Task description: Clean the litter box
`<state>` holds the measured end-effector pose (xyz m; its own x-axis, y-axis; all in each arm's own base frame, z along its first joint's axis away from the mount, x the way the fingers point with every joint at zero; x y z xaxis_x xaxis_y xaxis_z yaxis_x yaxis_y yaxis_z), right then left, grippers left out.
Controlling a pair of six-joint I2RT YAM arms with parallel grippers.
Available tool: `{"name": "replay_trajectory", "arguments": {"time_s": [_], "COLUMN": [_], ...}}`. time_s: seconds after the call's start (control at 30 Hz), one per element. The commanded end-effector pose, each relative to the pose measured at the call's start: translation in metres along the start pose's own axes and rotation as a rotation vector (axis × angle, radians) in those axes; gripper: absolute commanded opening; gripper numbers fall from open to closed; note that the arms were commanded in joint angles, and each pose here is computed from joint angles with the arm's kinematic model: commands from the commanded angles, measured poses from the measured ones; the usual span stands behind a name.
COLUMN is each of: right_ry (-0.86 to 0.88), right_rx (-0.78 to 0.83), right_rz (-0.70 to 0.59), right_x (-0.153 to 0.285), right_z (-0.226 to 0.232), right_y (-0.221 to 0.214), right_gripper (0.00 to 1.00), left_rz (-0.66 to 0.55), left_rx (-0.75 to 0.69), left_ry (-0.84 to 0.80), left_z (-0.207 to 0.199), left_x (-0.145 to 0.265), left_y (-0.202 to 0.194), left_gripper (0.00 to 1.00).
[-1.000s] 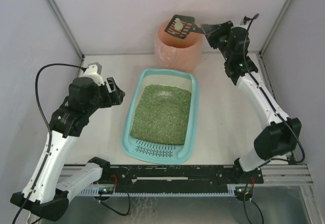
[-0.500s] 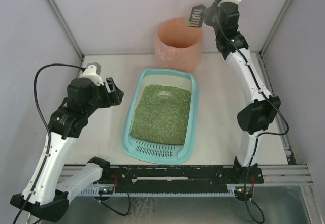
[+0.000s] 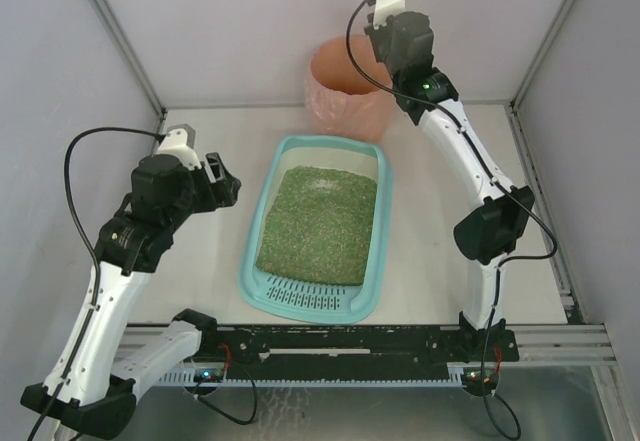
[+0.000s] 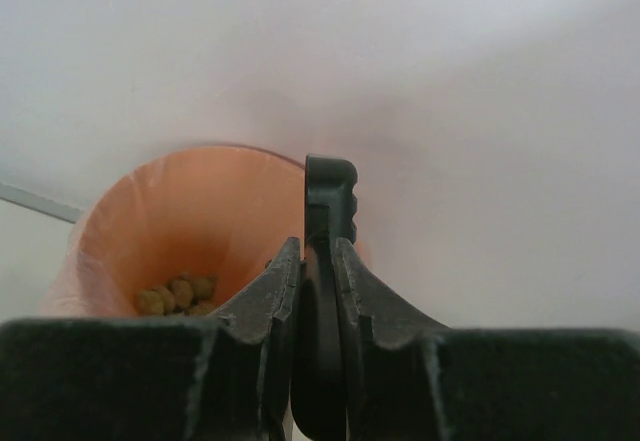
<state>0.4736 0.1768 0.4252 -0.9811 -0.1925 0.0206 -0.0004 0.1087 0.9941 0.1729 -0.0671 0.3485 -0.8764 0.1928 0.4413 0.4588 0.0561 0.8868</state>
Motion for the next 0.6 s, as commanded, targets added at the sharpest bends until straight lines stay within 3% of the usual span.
{"name": "replay_trajectory", "arguments": {"time_s": [0.0, 0.17, 0.3, 0.57], "right_ry": [-0.019, 0.091, 0.235, 0.425], "right_rx": [-0.013, -0.264, -0.578, -0.910], "right_rz": [-0.168, -0.245, -0.236, -0.065], "right_x": [0.013, 0.032, 0.058, 0.121], "right_z": [-0.012, -0.004, 0.003, 0.014], "right_y": [0.047, 0.079, 0.092, 0.064], "right_gripper": [0.00, 0.00, 0.00, 0.00], "left_rz": [-0.041, -0.056, -0.079, -0.103], "left_rx": [0.002, 0.006, 0.018, 0.075], "left_ry": [0.024, 0.032, 0.054, 0.104], "left_z": [0.003, 0.004, 0.005, 0.007], "left_x": [-0.004, -0.006, -0.008, -0.019], "left_y": [0.002, 0.004, 0.008, 0.003], "left_gripper": [0.74, 0.76, 0.78, 0.80]}}
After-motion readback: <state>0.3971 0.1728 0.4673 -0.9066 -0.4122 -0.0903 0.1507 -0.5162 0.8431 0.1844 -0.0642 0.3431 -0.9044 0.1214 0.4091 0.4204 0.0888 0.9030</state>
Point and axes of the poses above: each gripper's point midway between its finger pads, its own x axis back along the fingers, its own z axis along the line the jaws close on, y = z × x, the point moved 9 cm from there along x, back along the fingers, and after that the axes turned 10 degrees about -x, right-handed, at the moved point
